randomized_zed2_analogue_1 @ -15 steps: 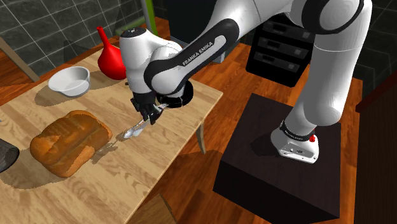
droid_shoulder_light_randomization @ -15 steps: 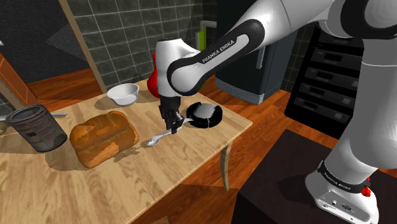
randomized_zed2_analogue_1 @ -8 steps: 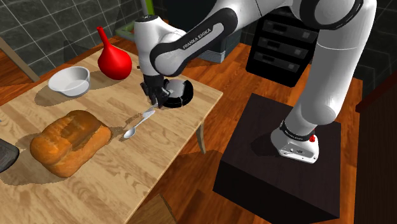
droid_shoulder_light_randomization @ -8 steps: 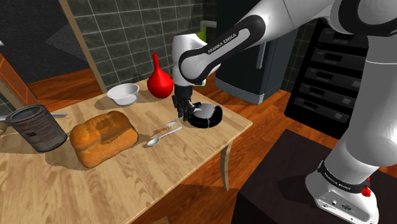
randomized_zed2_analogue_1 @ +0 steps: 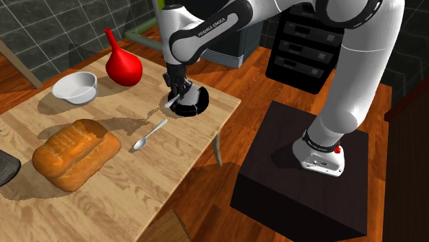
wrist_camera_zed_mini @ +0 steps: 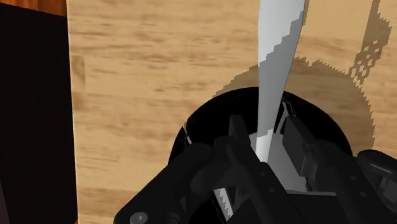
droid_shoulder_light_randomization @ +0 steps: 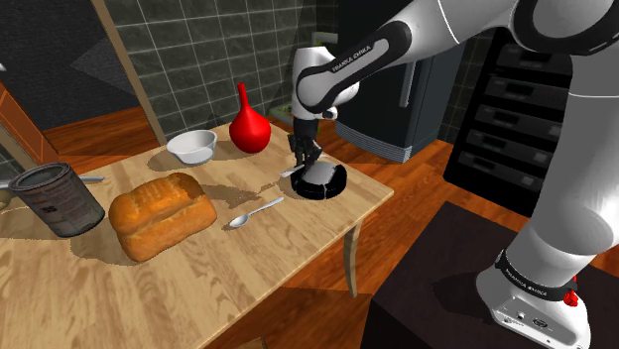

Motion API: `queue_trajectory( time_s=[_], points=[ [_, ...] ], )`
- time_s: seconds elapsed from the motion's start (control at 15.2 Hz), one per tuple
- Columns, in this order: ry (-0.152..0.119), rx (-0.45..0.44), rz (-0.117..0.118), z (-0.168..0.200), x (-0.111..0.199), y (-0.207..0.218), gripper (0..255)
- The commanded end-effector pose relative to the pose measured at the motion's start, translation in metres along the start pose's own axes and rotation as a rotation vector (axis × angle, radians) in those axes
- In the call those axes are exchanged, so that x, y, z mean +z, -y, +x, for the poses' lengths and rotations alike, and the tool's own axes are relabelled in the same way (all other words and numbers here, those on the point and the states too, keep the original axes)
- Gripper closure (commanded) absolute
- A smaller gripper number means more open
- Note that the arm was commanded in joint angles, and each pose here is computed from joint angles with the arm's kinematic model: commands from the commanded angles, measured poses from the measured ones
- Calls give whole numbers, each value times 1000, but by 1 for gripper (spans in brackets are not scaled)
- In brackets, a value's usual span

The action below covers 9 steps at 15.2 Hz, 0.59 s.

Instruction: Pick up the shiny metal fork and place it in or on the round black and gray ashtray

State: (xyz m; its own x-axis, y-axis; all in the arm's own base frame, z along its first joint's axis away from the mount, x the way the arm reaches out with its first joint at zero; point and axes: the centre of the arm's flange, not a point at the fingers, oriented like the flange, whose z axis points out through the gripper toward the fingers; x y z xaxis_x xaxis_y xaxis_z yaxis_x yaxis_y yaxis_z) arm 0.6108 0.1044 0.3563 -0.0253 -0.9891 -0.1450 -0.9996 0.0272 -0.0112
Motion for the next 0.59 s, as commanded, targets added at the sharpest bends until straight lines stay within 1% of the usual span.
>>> queue_trajectory(
  time_s=[0.0,0.26,0.53],
  points=[
    [0,-1,0,22,-4,9,255],
    [0,-1,0,76,-9,26,255],
    [0,-1,0,80,12,26,255]
  ],
)
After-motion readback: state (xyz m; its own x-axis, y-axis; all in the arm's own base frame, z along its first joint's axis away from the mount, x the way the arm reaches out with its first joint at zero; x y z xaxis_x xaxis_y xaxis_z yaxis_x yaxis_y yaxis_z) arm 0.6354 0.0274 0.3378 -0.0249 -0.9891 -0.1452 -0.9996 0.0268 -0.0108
